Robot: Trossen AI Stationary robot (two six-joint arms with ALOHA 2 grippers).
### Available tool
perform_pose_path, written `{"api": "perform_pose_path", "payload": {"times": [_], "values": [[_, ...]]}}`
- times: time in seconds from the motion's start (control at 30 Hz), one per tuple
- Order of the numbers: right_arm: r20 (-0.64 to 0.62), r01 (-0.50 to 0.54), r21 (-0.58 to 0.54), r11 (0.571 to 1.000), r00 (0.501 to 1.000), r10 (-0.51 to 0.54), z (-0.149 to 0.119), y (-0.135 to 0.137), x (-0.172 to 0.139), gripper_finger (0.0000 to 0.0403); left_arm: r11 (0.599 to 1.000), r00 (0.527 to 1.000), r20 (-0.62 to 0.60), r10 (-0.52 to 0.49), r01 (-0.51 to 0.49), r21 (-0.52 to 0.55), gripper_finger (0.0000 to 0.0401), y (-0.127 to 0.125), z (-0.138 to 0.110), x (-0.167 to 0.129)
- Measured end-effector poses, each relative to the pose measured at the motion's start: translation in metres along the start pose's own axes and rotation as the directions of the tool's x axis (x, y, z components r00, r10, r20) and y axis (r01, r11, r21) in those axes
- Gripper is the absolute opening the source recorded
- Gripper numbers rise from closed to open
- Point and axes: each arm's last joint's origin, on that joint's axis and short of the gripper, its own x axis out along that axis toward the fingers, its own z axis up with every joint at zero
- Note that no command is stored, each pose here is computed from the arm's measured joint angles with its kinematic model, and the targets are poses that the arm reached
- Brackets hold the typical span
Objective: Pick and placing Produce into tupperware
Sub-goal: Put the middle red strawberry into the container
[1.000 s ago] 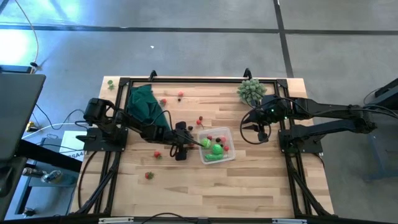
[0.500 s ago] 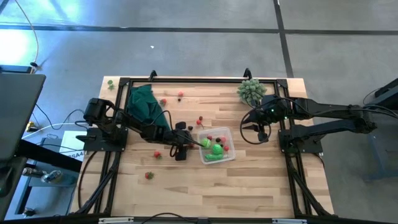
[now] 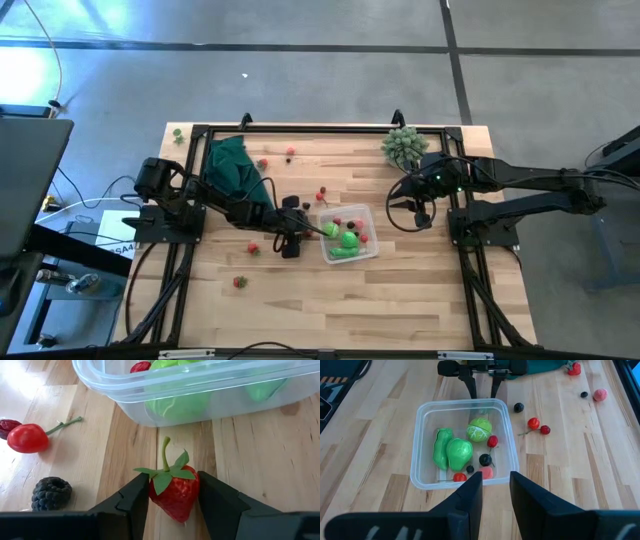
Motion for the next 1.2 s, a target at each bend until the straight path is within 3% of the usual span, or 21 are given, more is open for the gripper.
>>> {"api": "perform_pose_path", "payload": {"times": [0.27, 0.77, 1.0, 1.2], "values": [[0.0, 0.0, 0.0, 1.0, 1.0, 0.0, 0.0, 0.0, 0.0, 0.0089, 1.0, 0.999, 0.044, 0.003, -0.003, -0.006, 0.0149, 0.001, 0.008, -0.007], [0.0, 0.0, 0.0, 1.0, 1.0, 0.0, 0.0, 0.0, 0.0, 0.0089, 0.989, 0.961, 0.236, 0.142, -0.146, 0.002, 0.0149, 0.012, 0.043, -0.055], [0.0, 0.0, 0.0, 1.0, 1.0, 0.0, 0.0, 0.0, 0.0, 0.0089, 0.977, 0.958, 0.253, 0.138, -0.174, 0.125, 0.0149, 0.012, 0.094, -0.068], [0.0, 0.0, -0.001, 1.0, 1.0, 0.0, 0.0, 0.0, 0.0, 0.0089, 0.947, 0.983, 0.153, 0.1, -0.141, 0.287, 0.0149, 0.017, 0.145, -0.064]]}}
